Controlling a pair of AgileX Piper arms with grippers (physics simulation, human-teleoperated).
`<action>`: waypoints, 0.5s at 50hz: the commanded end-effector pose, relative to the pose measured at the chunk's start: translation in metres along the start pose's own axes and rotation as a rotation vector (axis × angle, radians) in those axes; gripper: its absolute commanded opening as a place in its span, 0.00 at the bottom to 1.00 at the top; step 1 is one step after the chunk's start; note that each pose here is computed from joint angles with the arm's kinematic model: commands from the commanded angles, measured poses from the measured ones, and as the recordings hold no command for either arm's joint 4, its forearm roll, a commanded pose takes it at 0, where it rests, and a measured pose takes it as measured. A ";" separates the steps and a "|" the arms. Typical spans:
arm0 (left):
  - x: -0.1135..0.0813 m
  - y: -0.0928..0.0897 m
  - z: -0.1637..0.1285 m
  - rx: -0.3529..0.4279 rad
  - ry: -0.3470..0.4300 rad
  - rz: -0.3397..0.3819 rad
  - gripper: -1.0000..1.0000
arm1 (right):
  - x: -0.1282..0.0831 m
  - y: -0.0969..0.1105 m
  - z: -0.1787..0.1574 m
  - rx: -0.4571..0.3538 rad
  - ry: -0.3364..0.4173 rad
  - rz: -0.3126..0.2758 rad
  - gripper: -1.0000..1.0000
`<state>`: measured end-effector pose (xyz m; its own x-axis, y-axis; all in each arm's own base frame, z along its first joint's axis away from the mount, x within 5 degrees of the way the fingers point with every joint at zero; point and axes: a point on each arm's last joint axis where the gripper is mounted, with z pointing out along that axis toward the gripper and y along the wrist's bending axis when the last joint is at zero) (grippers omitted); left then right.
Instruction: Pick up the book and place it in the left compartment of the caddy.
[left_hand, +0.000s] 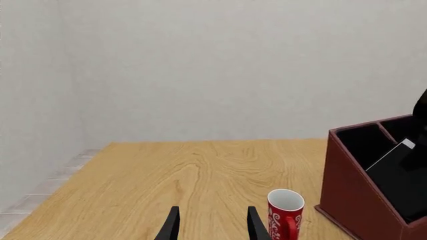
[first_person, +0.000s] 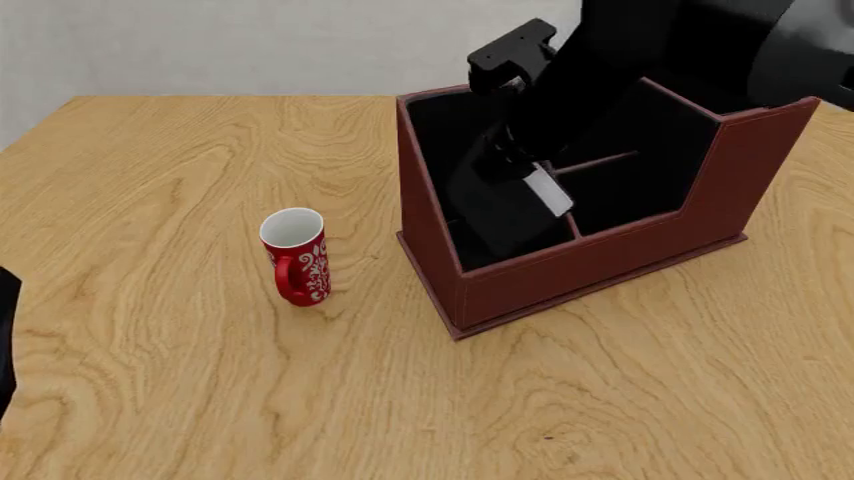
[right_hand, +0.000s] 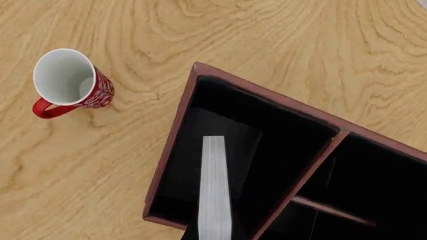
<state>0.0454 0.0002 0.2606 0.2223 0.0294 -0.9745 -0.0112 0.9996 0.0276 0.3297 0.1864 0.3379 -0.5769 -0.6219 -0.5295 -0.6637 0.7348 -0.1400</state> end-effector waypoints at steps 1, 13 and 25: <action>-0.001 0.000 0.000 -0.004 -0.003 -0.001 1.00 | 0.002 0.002 0.010 0.001 -0.008 0.028 0.00; -0.001 0.000 0.000 -0.003 -0.005 -0.001 1.00 | 0.004 0.001 0.017 0.002 -0.004 0.035 0.00; -0.004 0.000 0.000 0.000 -0.003 0.000 1.00 | 0.006 -0.002 0.018 0.006 0.000 0.037 0.00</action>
<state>0.0447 0.0003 0.2628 0.2255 0.0286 -0.9738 -0.0125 0.9996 0.0265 0.3351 0.1882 0.3182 -0.5931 -0.6130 -0.5220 -0.6549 0.7445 -0.1301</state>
